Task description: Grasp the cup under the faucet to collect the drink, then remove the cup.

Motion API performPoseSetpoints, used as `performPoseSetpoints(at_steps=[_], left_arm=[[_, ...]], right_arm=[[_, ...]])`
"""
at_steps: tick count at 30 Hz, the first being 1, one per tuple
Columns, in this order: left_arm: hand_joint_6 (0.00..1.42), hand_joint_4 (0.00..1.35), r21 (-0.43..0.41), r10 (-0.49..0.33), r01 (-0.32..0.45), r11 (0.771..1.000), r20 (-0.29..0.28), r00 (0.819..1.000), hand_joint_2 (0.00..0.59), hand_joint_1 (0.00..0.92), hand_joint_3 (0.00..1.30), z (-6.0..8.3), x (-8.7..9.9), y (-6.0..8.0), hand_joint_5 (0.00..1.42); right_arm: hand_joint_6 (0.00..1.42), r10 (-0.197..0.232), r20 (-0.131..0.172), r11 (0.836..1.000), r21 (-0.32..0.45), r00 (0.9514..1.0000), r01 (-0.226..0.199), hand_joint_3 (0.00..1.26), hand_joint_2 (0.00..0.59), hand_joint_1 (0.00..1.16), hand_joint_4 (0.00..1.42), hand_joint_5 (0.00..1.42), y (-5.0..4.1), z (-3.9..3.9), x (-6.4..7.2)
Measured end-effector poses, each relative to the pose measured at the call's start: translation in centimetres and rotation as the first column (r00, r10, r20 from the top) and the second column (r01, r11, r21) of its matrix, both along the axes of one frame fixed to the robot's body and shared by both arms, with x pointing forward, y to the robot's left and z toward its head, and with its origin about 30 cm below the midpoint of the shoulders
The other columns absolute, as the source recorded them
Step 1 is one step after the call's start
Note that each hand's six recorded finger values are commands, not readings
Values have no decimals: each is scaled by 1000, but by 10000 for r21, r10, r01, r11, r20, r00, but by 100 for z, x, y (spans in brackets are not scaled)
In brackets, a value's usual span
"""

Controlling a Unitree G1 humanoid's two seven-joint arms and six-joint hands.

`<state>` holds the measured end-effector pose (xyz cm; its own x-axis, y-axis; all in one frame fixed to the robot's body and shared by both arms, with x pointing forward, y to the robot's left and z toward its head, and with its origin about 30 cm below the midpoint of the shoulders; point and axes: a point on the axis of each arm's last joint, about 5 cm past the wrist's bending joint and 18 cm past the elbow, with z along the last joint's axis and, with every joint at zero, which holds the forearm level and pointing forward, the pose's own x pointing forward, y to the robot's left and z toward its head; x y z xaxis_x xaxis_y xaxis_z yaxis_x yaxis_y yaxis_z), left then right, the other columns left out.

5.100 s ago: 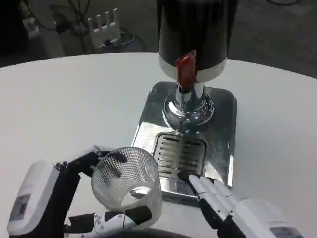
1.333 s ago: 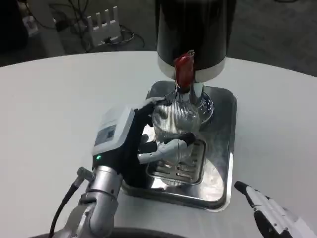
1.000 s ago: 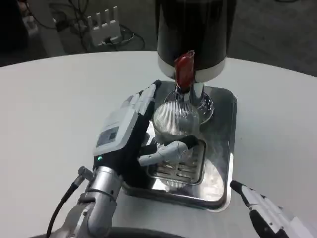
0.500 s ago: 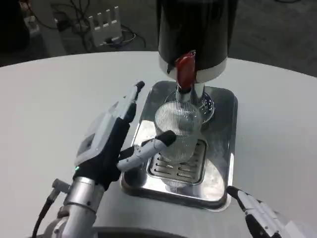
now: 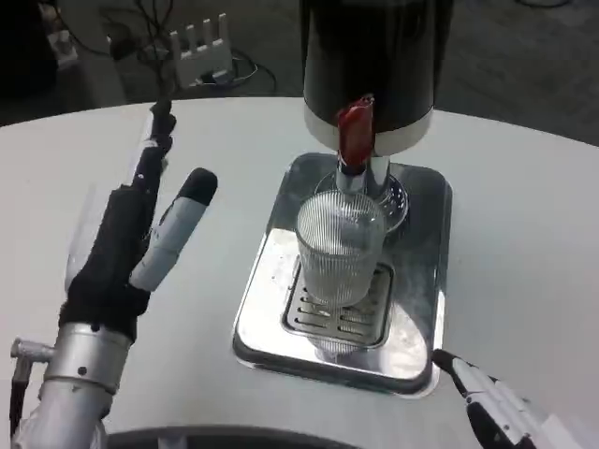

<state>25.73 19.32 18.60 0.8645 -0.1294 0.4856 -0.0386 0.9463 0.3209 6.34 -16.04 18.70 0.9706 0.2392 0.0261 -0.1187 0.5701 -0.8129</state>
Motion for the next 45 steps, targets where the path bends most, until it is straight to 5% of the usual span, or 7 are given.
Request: performPoseSetpoints(at_steps=[5, 10, 26, 45], left_arm=[[0, 0, 138, -1651, 1650, 9862, 74, 9862, 142, 0, 0, 273, 18, 15, 0], [0, 0, 99, -3136, 3136, 9495, 42, 9495, 124, 0, 0, 414, -27, -3, 0], [55, 0, 180, -3851, 3849, 9228, 781, 9196, 116, 0, 0, 606, -3, -44, 51], [110, 22, 638, -4817, 4782, 8759, 634, 8740, 96, 0, 56, 647, 44, -186, 120]], right_arm=[[0, -59, -36, 10000, -9, 10000, 59, 20, 457, 419, 0, 0, -6, -3, -4], [0, -148, -36, 9999, 5, 9999, 148, 23, 460, 420, 0, 0, -9, -7, -10], [0, -293, -203, 9995, 118, 9994, 295, 24, 460, 420, 0, 0, -14, -26, -48], [0, -239, -99, 9993, 282, 9997, 241, 24, 460, 446, 0, 0, -22, -28, -22]])
